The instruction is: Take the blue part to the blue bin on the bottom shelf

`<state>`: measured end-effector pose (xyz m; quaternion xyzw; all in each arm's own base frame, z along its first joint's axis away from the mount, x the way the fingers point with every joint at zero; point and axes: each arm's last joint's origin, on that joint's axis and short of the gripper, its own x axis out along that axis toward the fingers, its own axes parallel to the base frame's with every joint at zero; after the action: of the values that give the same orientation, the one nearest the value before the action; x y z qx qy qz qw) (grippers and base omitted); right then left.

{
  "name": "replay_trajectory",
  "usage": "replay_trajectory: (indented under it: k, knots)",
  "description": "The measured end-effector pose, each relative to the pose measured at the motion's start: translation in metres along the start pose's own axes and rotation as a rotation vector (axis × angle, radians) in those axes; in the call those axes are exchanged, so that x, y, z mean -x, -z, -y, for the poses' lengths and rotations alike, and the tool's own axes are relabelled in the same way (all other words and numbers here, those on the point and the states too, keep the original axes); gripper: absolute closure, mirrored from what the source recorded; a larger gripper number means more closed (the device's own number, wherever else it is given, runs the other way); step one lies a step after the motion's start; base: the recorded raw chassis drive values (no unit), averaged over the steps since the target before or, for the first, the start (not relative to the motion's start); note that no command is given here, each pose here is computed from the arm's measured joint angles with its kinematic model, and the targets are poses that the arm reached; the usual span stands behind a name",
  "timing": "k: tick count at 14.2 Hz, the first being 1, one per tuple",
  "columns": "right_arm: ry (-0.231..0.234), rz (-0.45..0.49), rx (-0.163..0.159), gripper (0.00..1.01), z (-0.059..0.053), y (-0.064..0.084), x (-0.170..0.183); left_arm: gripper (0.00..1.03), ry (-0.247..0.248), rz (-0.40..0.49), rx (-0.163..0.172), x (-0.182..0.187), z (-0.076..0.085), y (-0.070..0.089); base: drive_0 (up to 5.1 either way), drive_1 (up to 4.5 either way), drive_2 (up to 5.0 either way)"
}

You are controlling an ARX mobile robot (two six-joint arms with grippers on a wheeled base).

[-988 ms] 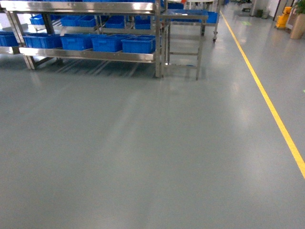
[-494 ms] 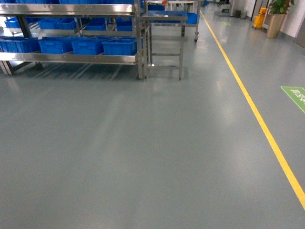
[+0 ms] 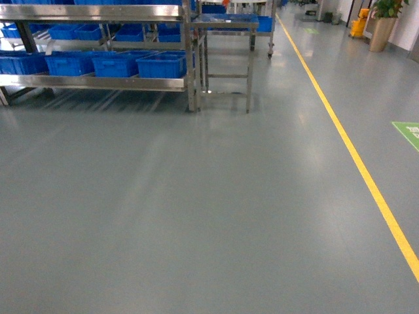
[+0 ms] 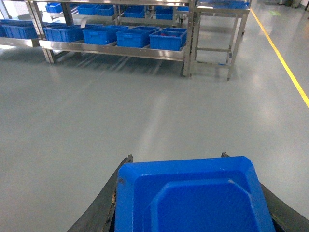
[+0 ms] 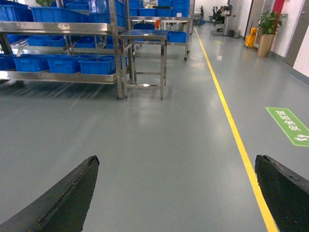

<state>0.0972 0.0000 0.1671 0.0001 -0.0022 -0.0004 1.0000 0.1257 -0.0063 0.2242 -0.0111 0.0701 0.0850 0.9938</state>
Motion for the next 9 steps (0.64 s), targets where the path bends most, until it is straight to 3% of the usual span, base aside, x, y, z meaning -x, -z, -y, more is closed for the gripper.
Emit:
replay_trajectory:
  k: [9]
  knots:
    - [0.000,-0.003,0.000,0.03,0.0000,0.0003,0.0000,0.59,0.000,0.004,0.001,0.0000,0.0000,-0.0004,0.0,4.31,-4.3]
